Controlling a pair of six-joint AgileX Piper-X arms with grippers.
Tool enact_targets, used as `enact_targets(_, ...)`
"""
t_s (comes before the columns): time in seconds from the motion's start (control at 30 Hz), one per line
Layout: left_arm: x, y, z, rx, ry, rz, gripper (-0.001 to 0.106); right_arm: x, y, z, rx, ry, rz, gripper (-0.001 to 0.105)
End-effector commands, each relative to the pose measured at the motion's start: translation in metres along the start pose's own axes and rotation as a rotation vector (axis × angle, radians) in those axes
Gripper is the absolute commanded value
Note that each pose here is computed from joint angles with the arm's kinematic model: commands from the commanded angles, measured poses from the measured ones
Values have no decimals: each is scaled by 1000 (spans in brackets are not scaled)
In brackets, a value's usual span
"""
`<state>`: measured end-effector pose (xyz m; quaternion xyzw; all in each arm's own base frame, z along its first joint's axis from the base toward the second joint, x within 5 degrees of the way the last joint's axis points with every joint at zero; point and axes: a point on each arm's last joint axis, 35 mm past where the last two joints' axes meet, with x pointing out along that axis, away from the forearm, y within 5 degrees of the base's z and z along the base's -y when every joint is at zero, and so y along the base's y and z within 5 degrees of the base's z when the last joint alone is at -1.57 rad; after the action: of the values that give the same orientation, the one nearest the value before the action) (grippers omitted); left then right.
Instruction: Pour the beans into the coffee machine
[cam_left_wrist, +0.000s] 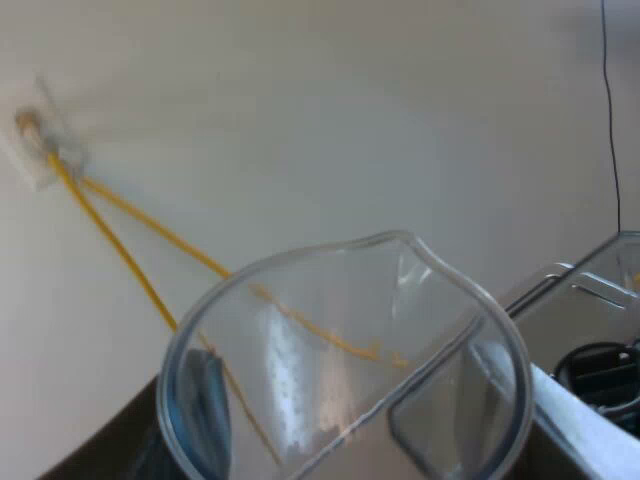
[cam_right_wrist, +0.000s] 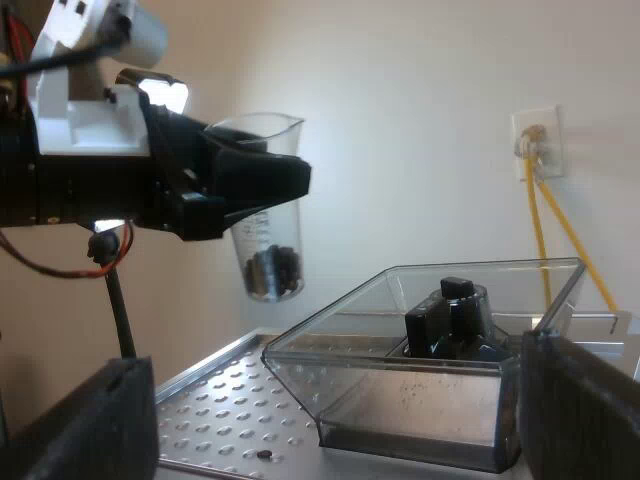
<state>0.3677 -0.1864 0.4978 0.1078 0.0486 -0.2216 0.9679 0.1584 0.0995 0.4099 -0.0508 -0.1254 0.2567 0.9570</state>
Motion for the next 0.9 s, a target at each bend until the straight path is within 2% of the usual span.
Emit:
enact_targets(0.03, 0, -10, 8, 131, -19, 36, 37, -1, -1, 8, -2, -37, -5, 79)
enact_targets(0.13, 3, -18, 8, 215, -22, 26, 37, -1, -1, 8, -2, -37, -5, 79)
enact_targets(0.27, 2, -21, 10, 262, -33, 41, 37, -1, -1, 8, -2, -37, -5, 79)
enact_targets(0.33, 2, -20, 14, 374, -67, 57, 37, -1, -1, 8, -2, -37, -5, 79)
enact_targets(0.37, 2, -20, 15, 389, -71, 59, 37, -1, -1, 8, -2, -37, -5, 79)
enact_targets(0.43, 2, -19, 17, 471, -84, 69, 37, -1, -1, 8, -2, -37, -5, 79)
enact_targets(0.57, 2, -19, 18, 559, -94, 79, 37, -1, -1, 7, -2, -36, -5, 79)
enact_targets(0.63, 2, -19, 19, 641, -97, 87, 37, -1, -1, 7, -2, -36, -1, 79)
enact_targets(0.67, 2, -19, 19, 660, -96, 88, 37, -1, -1, 7, -2, -36, -1, 79)
enact_targets(0.73, 2, -19, 19, 781, -92, 92, 37, -1, -1, 7, -2, -36, -2, 79)
enact_targets(0.83, 2, -19, 19, 910, -86, 98, 37, -1, -1, 7, -2, -36, -2, 79)
enact_targets(0.9, 2, -20, 18, 965, -87, 93, 37, -1, -1, 7, -2, -36, -2, 79)
